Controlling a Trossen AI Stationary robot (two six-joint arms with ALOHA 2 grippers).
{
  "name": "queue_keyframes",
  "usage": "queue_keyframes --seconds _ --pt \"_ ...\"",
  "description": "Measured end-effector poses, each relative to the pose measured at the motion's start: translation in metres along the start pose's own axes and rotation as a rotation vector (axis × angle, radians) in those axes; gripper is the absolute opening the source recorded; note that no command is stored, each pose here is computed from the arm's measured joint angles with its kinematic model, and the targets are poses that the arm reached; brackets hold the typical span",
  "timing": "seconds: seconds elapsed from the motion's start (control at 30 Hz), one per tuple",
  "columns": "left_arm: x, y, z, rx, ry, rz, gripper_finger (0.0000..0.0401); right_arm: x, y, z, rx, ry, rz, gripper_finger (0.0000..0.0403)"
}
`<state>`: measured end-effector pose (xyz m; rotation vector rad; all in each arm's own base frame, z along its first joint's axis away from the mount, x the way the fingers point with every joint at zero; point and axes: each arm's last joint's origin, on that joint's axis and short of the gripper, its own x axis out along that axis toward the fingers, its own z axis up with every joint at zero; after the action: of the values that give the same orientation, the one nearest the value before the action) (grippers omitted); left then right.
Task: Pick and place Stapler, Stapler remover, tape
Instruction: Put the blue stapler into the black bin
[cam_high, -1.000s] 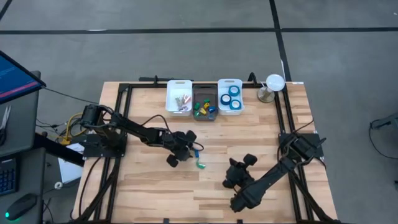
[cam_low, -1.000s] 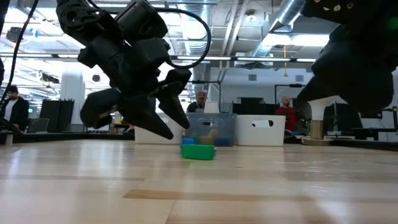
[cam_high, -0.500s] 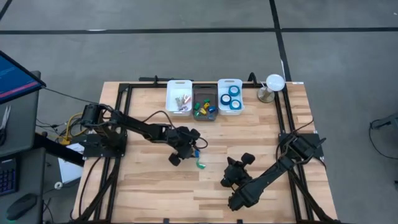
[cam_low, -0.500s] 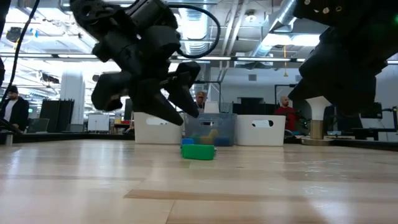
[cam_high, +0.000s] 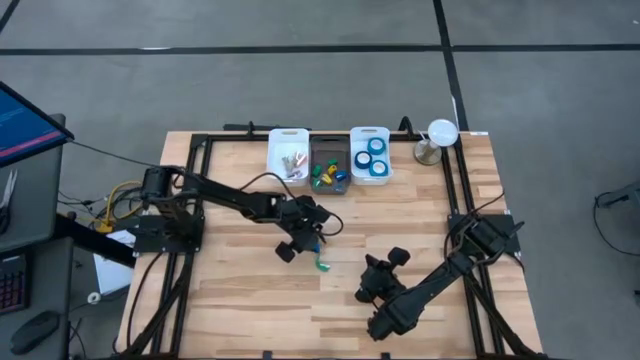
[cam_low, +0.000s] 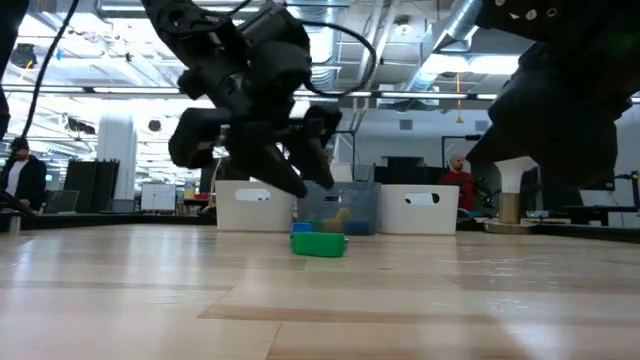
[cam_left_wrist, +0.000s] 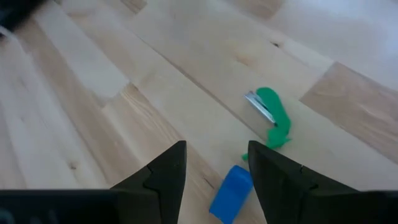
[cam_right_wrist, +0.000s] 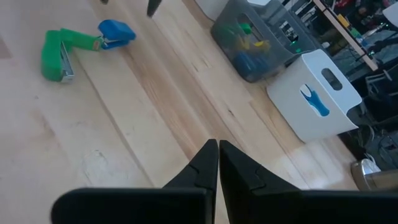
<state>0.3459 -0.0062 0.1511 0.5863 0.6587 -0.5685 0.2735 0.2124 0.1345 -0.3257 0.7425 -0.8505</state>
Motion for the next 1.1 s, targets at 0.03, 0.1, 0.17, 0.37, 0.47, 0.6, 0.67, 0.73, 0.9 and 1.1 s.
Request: queue_keyframes --seconds 0.03,0.1,0.17,0.37,0.47,0.6,0.67,0.73,0.9,1.1 --pt "0.004 0.001 -0.001 -0.002 0.001 -0.011 0.0163 0.000 0.000 0.000 -0.001 0.000 0.000 0.0008" --pt "0.011 0.002 -0.003 0.003 0.015 -0.024 0.0163 0.000 0.000 0.000 -0.004 0.000 -0.001 0.0008" --pt "0.016 0.003 -0.005 0.005 0.025 -0.033 0.0163 0.000 0.000 0.000 -0.003 0.002 -0.001 0.0008" --pt "0.016 0.008 -0.015 -0.041 0.087 -0.070 0.0163 0.000 0.001 0.000 0.011 0.005 0.009 0.0008" --pt "0.013 0.010 -0.020 -0.061 0.108 -0.077 0.0163 0.000 0.001 0.000 0.008 0.006 0.009 0.0008" --pt "0.013 0.009 -0.021 -0.066 0.120 -0.091 0.0163 0.000 0.001 0.000 0.008 0.006 0.009 0.0008" --pt "0.013 0.008 -0.020 -0.066 0.122 -0.095 0.0163 0.000 0.001 0.000 0.007 0.006 0.009 0.0008" --pt "0.013 0.007 -0.021 -0.068 0.128 -0.100 0.0163 0.000 0.001 0.000 0.007 0.006 0.009 0.0008" --pt "0.013 0.008 -0.024 -0.071 0.137 -0.100 0.0163 0.000 0.002 0.000 0.010 0.006 0.010 0.0008" --pt "0.015 0.008 -0.025 -0.075 0.141 -0.101 0.0163 0.000 0.002 0.000 0.014 0.005 0.012 0.0008"
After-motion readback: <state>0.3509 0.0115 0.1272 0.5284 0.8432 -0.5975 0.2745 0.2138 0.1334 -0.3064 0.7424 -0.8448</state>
